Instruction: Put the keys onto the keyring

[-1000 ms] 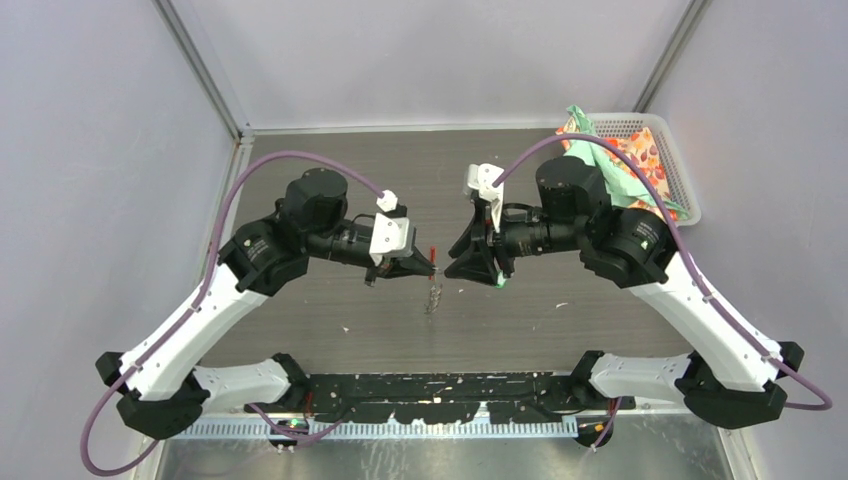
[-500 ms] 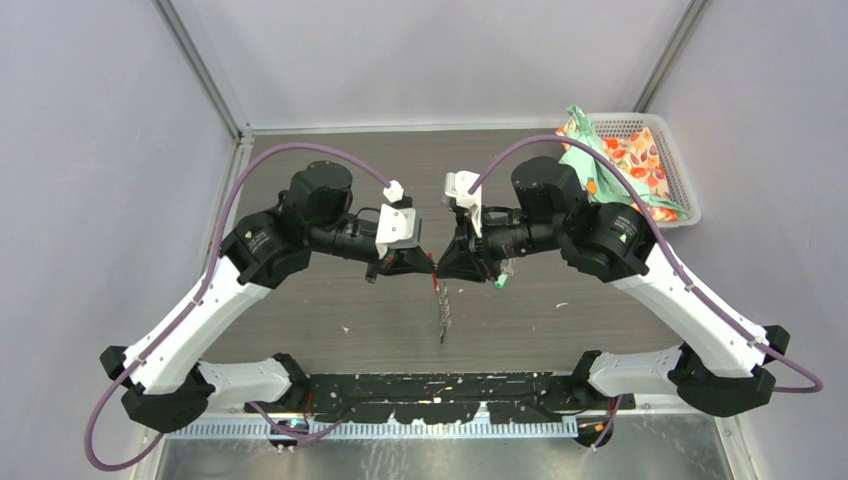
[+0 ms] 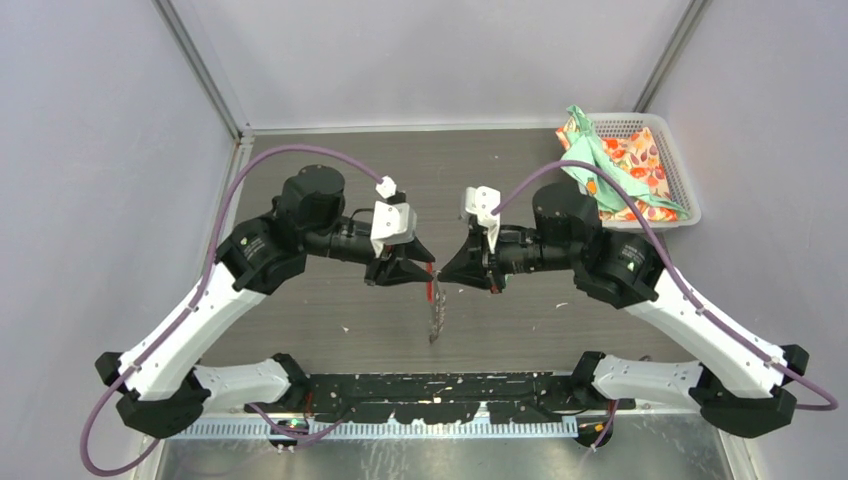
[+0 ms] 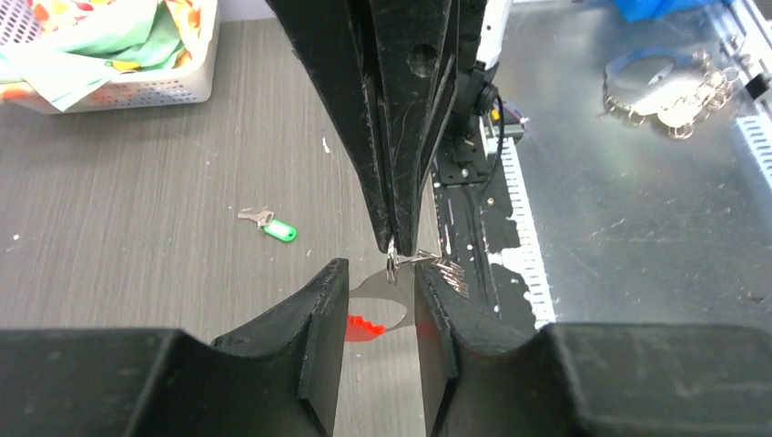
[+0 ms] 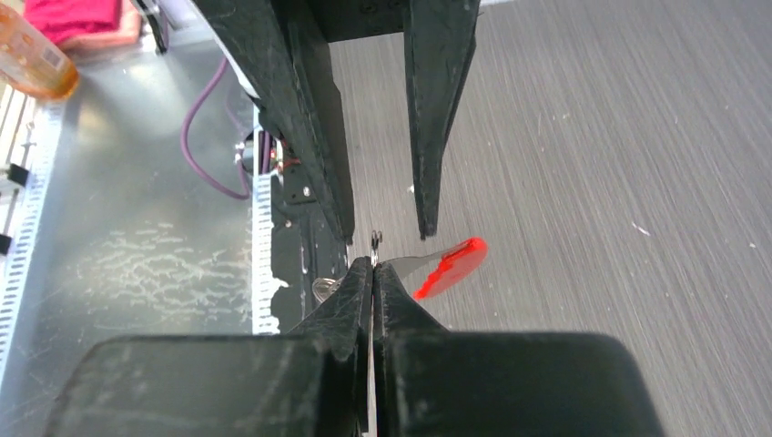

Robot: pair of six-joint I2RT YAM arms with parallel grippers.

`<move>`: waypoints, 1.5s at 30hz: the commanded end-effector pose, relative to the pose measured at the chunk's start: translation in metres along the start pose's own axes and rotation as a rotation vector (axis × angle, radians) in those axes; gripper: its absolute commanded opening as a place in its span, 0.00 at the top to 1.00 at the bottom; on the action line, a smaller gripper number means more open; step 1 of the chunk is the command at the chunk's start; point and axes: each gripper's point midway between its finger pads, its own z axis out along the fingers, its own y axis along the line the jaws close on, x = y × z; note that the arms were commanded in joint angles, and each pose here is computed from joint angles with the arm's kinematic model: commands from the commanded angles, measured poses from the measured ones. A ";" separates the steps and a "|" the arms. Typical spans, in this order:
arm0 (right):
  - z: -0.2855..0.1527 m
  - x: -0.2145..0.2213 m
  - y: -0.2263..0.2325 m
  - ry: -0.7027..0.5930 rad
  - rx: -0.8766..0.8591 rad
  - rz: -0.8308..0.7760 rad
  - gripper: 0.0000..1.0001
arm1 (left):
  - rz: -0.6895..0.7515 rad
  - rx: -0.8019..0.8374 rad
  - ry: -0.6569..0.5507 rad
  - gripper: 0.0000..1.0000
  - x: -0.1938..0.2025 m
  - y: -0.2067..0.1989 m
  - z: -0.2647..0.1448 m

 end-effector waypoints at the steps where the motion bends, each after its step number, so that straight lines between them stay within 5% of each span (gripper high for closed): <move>1: -0.012 -0.053 0.004 -0.300 0.024 -0.078 0.99 | 0.009 -0.033 -0.108 0.65 -0.022 -0.008 -0.013; 11: -0.017 -0.074 0.007 -0.534 0.018 -0.079 0.99 | -0.078 -0.063 -0.135 0.71 -0.015 -0.011 -0.018; 24: -0.011 -0.072 0.013 -0.539 -0.029 -0.060 0.99 | -0.109 -0.138 -0.144 0.66 -0.010 0.001 -0.021; 39: -0.001 -0.059 0.016 -0.468 -0.073 -0.024 0.99 | -0.075 -0.018 -0.229 0.80 -0.031 -0.017 -0.028; 45: -0.001 -0.062 0.016 -0.469 -0.076 -0.018 0.99 | -0.052 0.028 -0.206 0.99 -0.024 -0.023 -0.025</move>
